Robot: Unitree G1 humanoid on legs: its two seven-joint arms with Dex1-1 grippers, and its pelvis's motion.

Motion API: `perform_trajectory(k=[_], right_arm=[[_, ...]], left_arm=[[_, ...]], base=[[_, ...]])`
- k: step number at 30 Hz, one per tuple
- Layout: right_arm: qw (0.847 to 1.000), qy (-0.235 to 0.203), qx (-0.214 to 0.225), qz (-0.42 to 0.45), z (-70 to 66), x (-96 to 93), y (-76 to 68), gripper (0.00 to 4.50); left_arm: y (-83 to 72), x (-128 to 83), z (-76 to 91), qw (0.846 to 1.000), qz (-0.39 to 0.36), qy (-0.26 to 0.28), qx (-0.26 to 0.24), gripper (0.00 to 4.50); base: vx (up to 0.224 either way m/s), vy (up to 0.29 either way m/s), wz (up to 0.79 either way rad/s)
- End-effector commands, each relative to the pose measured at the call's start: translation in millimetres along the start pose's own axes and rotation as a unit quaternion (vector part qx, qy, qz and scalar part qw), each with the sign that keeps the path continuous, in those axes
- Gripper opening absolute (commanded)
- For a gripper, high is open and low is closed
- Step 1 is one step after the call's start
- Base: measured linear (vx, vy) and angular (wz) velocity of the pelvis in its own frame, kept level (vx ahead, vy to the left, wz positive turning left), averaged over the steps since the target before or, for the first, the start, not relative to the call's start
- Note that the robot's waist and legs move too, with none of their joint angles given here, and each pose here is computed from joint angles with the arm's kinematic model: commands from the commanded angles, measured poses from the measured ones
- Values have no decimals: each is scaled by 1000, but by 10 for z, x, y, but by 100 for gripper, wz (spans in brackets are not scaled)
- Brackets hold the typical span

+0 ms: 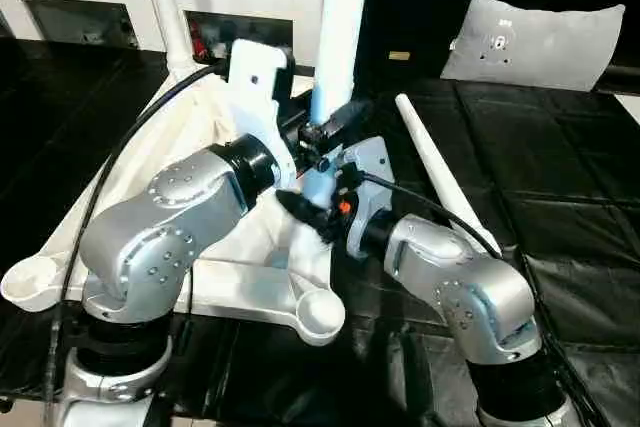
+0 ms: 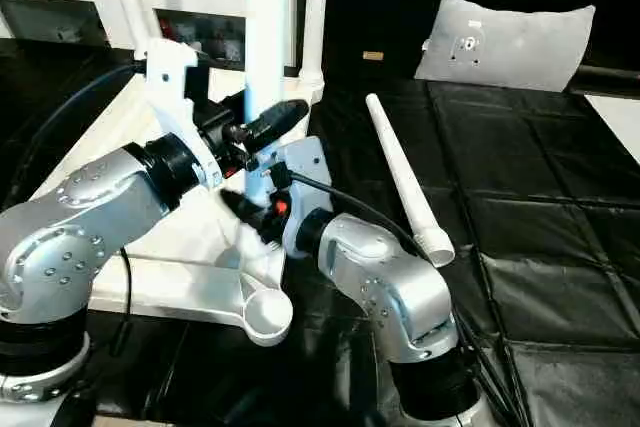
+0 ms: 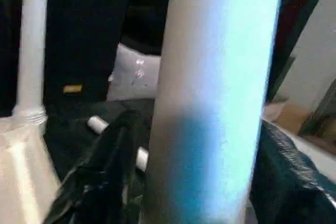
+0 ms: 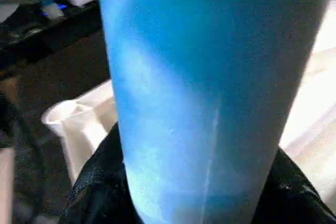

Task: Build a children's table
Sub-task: Pick table leg

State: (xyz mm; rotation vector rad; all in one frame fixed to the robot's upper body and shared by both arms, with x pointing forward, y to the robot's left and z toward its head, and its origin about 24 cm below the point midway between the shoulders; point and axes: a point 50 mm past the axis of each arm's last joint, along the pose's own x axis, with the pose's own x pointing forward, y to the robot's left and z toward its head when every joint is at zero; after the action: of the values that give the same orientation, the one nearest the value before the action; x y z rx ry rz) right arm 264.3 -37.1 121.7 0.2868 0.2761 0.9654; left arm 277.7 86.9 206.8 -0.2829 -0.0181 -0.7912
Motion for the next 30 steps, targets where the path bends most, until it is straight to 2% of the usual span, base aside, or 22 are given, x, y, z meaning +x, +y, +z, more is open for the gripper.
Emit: perform_trajectory(k=[1, 4, 7, 13, 17, 18, 20, 28, 29, 30], right_arm=[[998, -14, 21, 50, 128, -68, 34, 193], [995, -10, 32, 96, 177, -153, 34, 193], [991, -1, 28, 130, 230, -262, -9, 193], [988, 21, -2, 151, 276, -359, -28, 193], [987, 32, -18, 157, 319, -395, -39, 193], [987, 34, -22, 157, 325, -401, -42, 193], [985, 40, -32, 162, 330, -417, -45, 193], [985, 46, -44, 162, 349, -434, -64, 193], [985, 46, -44, 163, 350, -436, -66, 193], [984, 46, -45, 165, 352, -438, -65, 193]], left_arm=[[-24, -20, 64, 999, -19, -24, -39, 327], [-22, -36, 119, 994, -38, -50, -84, 335], [-57, -58, 135, 989, -79, -40, -115, 373], [-75, -95, 57, 993, -91, 15, -78, 373], [-106, -93, 47, 992, -102, 28, -69, 373], [-124, -94, 59, 991, -110, 25, -72, 344], [-162, -100, 95, 988, -131, 10, -75, 337], [-127, -116, 128, 988, -130, -13, -82, 288], [-127, -117, 128, 988, -130, -13, -82, 260], [-131, -120, 130, 987, -134, -15, -84, 253]], base=[[0, 0, 0], [0, 0, 0], [0, 0, 0], [0, 0, 0], [0, 0, 0], [0, 0, 0], [0, 0, 0], [0, 0, 0], [0, 0, 0], [0, 0, 0]])
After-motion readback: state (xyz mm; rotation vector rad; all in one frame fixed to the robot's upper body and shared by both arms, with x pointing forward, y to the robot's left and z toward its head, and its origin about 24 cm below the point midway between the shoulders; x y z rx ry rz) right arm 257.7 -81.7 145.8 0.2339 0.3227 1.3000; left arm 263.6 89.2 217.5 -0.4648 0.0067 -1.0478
